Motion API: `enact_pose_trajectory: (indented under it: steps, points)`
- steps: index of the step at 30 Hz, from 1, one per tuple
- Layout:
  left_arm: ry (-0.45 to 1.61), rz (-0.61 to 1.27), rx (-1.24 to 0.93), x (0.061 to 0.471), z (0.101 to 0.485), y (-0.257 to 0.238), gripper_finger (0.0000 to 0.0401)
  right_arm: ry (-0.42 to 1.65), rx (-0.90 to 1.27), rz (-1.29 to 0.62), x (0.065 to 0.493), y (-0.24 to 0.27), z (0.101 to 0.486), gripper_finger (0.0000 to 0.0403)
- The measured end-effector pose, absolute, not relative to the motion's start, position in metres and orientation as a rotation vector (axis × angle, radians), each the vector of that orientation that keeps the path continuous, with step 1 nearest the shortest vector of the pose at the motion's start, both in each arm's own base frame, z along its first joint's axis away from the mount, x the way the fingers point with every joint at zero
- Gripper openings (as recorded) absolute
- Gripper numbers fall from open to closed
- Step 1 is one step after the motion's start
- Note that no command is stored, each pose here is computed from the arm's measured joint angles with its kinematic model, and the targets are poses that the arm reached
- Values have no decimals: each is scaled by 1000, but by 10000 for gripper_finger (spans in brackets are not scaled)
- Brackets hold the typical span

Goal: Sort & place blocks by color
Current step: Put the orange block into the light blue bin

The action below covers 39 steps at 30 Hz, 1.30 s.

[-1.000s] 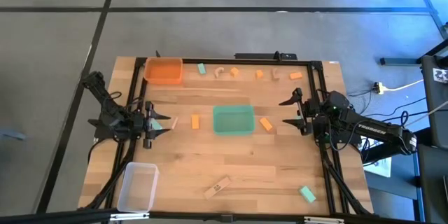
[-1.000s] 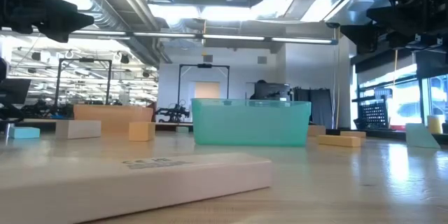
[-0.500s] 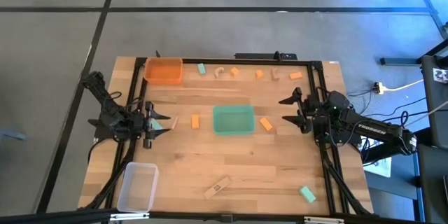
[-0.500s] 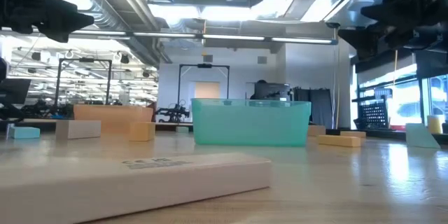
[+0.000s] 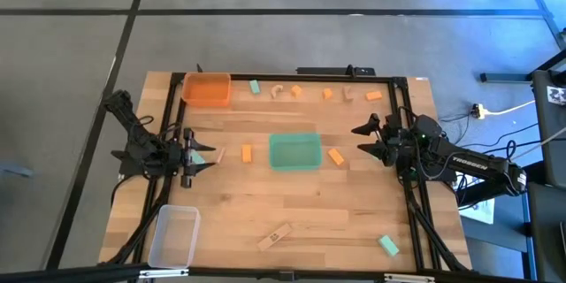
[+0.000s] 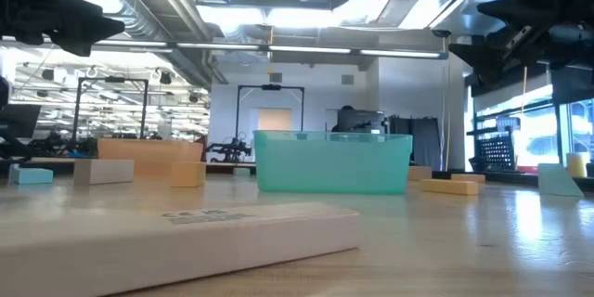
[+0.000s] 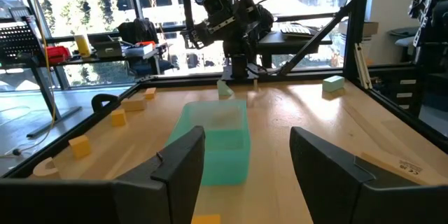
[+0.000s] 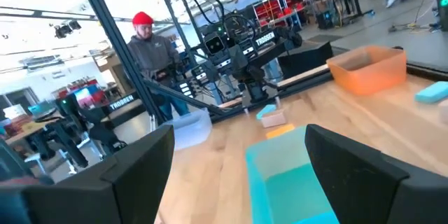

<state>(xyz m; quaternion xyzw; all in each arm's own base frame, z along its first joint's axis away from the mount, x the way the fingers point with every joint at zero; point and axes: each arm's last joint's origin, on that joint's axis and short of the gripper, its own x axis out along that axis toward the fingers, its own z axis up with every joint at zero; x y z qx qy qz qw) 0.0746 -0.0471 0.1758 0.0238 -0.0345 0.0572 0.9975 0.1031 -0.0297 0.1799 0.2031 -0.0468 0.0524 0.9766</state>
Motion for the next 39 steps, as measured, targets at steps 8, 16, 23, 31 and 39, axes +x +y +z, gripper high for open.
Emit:
enact_pose_trajectory:
  steps: [8, 16, 23, 31, 39]
  points:
    - [-69, 115, 47, 75, 176, -47, 202, -119, 398, 13, 103, -32, 180, 323]
    - [-69, 115, 48, 75, 176, -47, 202, -122, 450, 7, 103, -33, 180, 323]
    - [-62, 160, 65, 74, 176, -46, 202, -173, 459, -44, 101, -34, 208, 323]
    - [-62, 203, 61, 74, 178, -44, 202, 53, 451, -230, 98, -36, 258, 323]
    - [-68, 260, 70, 72, 189, -41, 202, 433, 652, -399, 113, -45, 293, 323]
